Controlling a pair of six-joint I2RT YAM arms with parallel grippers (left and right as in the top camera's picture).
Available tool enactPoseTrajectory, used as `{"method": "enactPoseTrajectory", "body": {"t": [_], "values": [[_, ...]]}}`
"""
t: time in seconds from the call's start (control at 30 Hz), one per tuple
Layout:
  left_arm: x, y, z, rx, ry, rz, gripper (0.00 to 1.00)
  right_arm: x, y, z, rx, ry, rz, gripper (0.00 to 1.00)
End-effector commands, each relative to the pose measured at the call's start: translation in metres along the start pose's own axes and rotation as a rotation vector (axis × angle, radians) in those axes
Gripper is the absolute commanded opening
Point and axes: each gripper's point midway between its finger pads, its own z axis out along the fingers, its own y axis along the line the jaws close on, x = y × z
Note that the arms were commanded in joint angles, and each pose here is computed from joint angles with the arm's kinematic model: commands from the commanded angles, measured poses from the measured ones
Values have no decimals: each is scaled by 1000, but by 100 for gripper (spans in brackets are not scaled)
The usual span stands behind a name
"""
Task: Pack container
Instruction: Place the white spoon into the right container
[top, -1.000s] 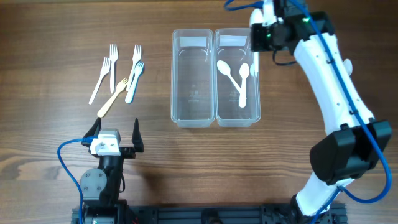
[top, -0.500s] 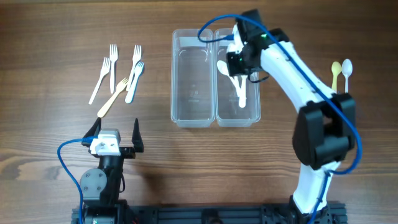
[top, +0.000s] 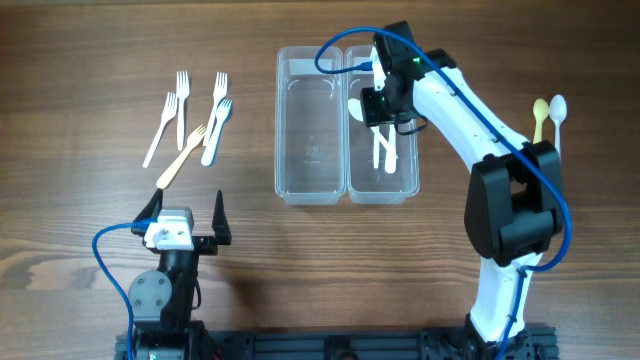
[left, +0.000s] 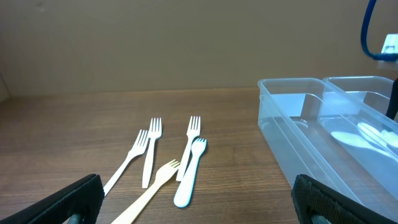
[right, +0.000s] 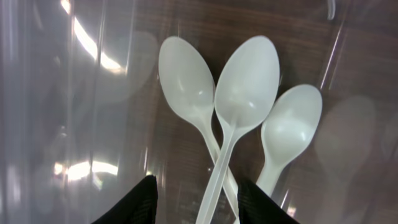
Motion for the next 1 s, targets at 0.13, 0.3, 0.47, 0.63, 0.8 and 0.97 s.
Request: {"method": "enactPoseTrajectory", "body": {"t": [0.13, 0.3, 0.47, 0.63, 0.8, 0.97], "values": [[2, 0, 0, 5, 0, 22, 100, -66, -19, -126, 126, -296, 38, 41], [2, 0, 0, 5, 0, 22, 100, -59, -90, -168, 331, -328, 127, 43], [2, 0, 0, 5, 0, 22, 100, -35, -150, -167, 398, -246, 230, 43], [2, 0, 0, 5, 0, 22, 100, -10, -214, -165, 452, -190, 315, 49], [2, 0, 0, 5, 0, 22, 100, 16, -263, -154, 483, -138, 377, 50], [2, 0, 0, 5, 0, 22, 100, 40, -292, -127, 437, -114, 409, 50]]}}
